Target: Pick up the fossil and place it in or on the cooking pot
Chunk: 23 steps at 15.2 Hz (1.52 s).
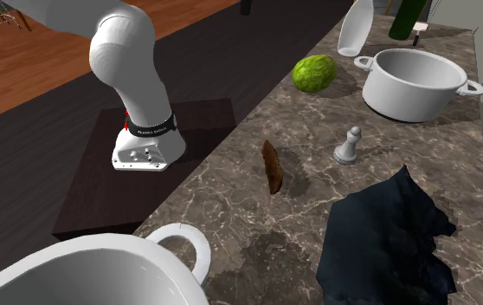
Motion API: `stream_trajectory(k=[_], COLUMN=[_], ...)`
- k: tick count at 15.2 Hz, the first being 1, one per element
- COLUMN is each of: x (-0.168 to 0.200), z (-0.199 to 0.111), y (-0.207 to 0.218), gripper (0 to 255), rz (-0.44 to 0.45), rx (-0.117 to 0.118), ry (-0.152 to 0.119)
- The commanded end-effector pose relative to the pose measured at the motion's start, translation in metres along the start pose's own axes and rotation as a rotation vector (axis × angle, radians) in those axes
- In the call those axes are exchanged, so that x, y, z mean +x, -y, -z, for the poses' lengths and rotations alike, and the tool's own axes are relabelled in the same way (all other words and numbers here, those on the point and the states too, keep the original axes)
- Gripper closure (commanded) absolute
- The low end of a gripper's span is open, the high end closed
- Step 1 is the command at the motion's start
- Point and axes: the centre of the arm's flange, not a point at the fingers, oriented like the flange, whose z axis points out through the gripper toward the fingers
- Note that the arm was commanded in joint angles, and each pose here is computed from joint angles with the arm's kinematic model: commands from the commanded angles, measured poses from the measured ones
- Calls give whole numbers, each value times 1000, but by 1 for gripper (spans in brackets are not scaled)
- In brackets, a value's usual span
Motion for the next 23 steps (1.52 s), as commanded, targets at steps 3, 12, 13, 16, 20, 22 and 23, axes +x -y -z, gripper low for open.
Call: stream_trajectory(k=[3, 12, 13, 16, 20, 22, 23], x=[-10, -32, -32, -27, -13, -3, 3], z=[-18, -95, -103, -128, -159, -174, -181], y=[-15, -95, -105, -134, -172, -190, -198], gripper=[0, 0, 0, 0, 0, 0, 0], rz=[110, 605, 660, 825, 1045, 1155, 1210], rx=[-17, -92, -101, -126, -160, -176, -185], ry=[-10, -52, -57, -71, -91, -100, -105])
